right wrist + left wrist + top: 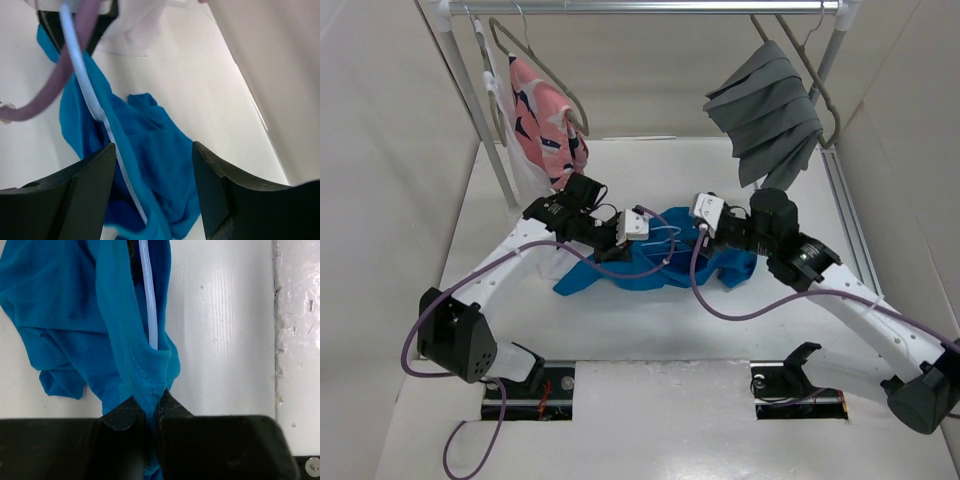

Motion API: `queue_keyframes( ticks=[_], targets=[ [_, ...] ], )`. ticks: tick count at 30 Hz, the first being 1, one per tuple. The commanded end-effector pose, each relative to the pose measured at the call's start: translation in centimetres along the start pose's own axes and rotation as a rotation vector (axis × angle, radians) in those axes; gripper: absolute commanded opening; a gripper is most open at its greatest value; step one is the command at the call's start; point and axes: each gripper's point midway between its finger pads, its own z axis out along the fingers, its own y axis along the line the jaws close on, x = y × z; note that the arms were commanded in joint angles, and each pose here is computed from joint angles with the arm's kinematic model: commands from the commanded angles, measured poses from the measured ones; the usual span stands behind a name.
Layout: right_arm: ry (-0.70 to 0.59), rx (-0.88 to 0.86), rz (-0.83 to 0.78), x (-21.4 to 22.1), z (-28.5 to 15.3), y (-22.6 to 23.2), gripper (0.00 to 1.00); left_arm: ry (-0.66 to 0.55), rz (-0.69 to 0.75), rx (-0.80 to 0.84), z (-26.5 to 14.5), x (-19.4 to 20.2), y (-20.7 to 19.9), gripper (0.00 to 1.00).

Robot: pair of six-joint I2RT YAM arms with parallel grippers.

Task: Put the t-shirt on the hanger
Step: Place tshirt on hanger

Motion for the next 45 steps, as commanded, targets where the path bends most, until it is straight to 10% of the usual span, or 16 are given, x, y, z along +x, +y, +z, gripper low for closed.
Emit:
queue_keyframes(
  ticks=[1, 9, 14, 19, 24, 28, 31, 45],
  targets=[
    [-0.005, -0.215, -0.082, 0.3, 1.7, 2.9, 0.67, -0.094, 0.039, 0.029, -1.0, -3.5, -0.3, 0.0],
    [-0.02, -0.371, -0.125, 1.7, 3.2, 4.2, 0.56, -0.122, 0.064, 0.052, -1.1, -4.2, -0.7, 0.0],
    [-0.016, -0.325, -0.054, 2.7, 3.0, 2.3, 0.0, -0.114, 0.043, 0.041, -1.4, -3.3, -0.3, 0.0],
    [-0.013, -0.254, 0.005, 3.6, -0.7, -0.1, 0.0, -0.117, -0.015, -0.046, -3.5, -1.4, 2.2, 0.01],
    [0.043, -0.25, 0.035, 3.8, -2.7, -0.9, 0.0, -0.081, -0.047, -0.092, -4.2, 0.3, 4.3, 0.25],
    [0.079, -0.238, 0.046, 1.9, -3.3, -2.4, 0.0, -0.123, -0.058, -0.127, -4.4, -1.0, 5.6, 0.57],
    [0.108, -0.222, 0.027, -0.8, -3.8, -3.9, 0.0, -0.134, -0.029, -0.137, -4.7, -2.1, 5.9, 1.0],
    [0.178, -0.117, -0.045, -9.6, -7.2, -10.2, 0.0, -0.076, -0.057, -0.256, -5.6, -0.2, 6.3, 1.0]
  ],
)
